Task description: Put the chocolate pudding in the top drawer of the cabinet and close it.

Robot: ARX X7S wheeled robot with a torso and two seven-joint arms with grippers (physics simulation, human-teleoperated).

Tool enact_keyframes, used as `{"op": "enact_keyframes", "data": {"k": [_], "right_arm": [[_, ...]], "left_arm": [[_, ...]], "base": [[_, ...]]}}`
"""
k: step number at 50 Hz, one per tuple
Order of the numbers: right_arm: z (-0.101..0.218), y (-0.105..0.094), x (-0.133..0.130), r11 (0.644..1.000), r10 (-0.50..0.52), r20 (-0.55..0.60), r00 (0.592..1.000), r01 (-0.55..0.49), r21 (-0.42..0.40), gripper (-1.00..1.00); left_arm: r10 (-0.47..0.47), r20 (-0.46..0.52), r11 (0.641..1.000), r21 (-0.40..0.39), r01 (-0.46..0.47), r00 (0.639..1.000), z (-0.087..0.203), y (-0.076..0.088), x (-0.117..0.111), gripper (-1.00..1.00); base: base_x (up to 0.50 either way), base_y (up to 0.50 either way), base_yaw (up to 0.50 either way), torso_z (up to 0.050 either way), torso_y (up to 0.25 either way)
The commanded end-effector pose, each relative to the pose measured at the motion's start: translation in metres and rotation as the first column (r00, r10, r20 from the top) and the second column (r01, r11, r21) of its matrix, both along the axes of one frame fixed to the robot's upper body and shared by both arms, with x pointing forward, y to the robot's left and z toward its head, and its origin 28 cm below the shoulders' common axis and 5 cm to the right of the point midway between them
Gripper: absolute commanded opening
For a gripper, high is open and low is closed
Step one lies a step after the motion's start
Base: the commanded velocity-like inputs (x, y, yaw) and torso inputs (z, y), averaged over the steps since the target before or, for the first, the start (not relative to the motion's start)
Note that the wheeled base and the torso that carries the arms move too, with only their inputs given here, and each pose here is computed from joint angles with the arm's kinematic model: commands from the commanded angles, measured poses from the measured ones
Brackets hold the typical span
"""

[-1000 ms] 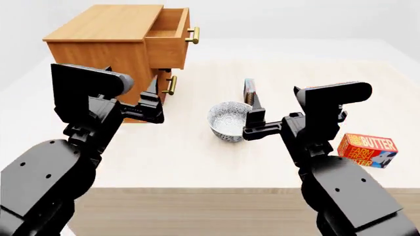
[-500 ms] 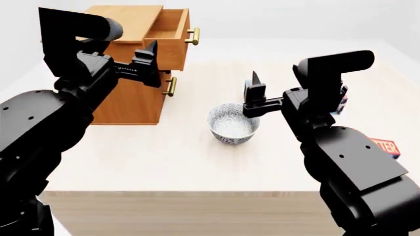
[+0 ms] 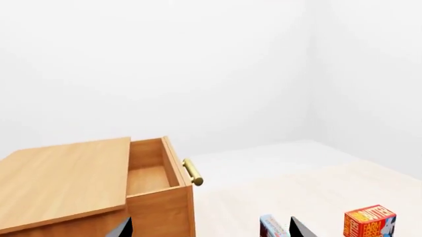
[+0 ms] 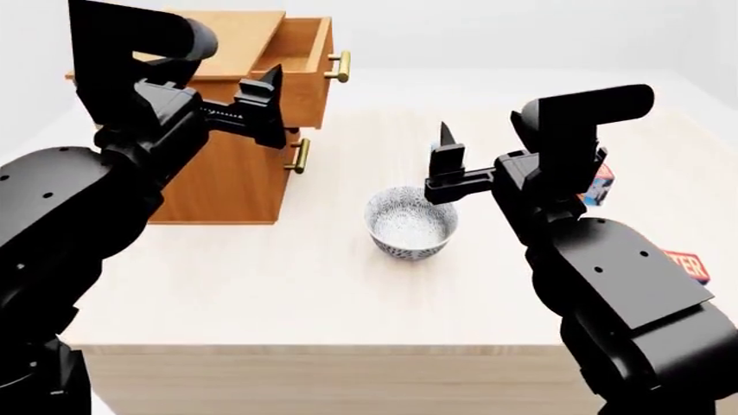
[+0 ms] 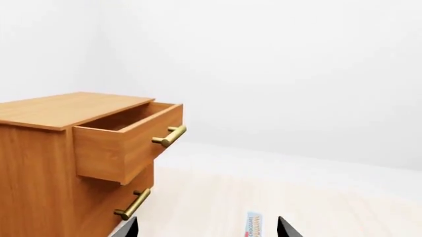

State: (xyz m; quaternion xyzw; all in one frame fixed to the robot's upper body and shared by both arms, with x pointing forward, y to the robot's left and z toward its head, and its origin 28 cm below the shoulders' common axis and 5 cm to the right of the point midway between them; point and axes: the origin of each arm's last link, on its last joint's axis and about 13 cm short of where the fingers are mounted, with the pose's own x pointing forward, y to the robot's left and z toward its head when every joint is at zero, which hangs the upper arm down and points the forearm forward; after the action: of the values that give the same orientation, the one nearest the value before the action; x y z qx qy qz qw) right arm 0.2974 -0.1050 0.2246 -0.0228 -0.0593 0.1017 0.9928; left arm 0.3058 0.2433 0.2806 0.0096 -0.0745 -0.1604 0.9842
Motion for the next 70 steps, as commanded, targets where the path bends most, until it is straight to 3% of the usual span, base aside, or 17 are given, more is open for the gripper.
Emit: {"op": "enact_keyframes", "data": {"k": [1,70], "right_arm": [[-0.0001,0.0001,0.0003,1.000,0.007,0.004,1.000,-0.007,0.003,1.00],[0.0017,-0.0008,-0.0028,1.000,0.016,0.026,1.000,-0.016,0.001,1.00]], "left_arm": [[-0.009,0.007,1.000,0.006,0.009,1.000,0.0024,-0.0004,-0.0016,1.00],[-0.035,0.009,0.999,0.012,0.035,0.999,0.0024,-0.0018,-0.0039,1.00]], "base": [[0.07,0.00,0.00,0.000,0.000],[0.21,0.00,0.00,0.000,0.000]]}}
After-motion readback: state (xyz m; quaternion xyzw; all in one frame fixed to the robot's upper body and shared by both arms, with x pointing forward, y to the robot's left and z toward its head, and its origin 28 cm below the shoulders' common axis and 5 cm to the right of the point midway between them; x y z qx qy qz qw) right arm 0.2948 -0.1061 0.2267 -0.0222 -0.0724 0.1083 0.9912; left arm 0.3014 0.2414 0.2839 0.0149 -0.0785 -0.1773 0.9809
